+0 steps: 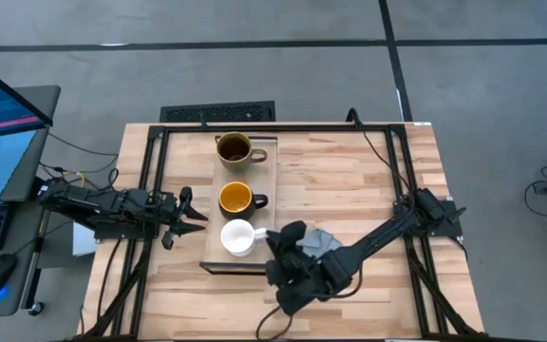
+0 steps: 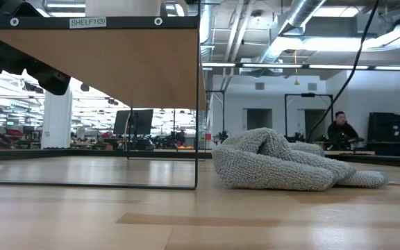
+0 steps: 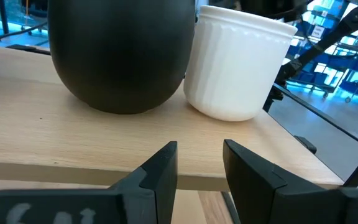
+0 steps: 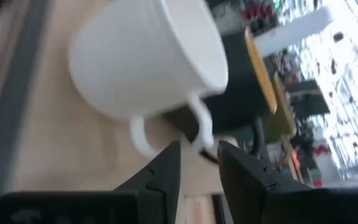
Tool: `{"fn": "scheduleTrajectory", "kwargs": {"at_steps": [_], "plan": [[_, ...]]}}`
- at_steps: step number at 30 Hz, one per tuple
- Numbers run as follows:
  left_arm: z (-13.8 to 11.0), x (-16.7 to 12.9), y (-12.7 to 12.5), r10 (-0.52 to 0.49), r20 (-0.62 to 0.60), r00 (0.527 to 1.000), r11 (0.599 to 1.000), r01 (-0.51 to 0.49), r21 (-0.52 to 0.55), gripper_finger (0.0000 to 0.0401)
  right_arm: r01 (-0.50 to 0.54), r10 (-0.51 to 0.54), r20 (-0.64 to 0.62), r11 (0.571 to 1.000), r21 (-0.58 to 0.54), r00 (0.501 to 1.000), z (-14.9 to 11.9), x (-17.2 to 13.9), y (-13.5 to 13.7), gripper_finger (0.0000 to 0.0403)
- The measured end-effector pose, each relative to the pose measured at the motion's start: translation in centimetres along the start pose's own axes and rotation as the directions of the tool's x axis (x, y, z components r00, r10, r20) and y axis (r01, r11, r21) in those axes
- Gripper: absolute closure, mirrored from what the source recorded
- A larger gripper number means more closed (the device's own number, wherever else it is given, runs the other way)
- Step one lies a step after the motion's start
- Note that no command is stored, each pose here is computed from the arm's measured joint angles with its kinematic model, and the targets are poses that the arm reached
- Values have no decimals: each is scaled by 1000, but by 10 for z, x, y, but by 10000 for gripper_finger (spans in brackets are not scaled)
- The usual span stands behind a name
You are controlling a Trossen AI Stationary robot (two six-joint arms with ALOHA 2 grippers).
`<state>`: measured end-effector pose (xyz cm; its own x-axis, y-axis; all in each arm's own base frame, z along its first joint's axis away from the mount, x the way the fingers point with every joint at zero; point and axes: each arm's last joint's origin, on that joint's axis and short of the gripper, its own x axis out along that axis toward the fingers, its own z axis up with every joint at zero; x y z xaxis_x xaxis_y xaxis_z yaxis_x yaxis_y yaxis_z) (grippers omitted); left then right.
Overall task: Stack small to large cups/mugs on shelf
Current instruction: Put the white mug on the shelf
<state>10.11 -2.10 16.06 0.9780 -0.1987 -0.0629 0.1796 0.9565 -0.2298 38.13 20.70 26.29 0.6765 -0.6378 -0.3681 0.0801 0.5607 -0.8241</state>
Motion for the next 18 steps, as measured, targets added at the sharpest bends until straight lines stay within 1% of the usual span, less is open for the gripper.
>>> {"fn": "scheduleTrajectory", "kwargs": {"at_steps": [6,14,18], "plan": [[0,0,0,0,0,1000,1000,0,-1,282,-27,29,-73,999,29,997,-11,11,-4,274],[0,0,0,0,0,1000,1000,0,0,282,-90,96,-101,994,63,990,-13,27,-11,275],[0,0,0,0,0,1000,1000,0,3,282,-95,102,-103,993,69,989,-14,29,-11,275]]}}
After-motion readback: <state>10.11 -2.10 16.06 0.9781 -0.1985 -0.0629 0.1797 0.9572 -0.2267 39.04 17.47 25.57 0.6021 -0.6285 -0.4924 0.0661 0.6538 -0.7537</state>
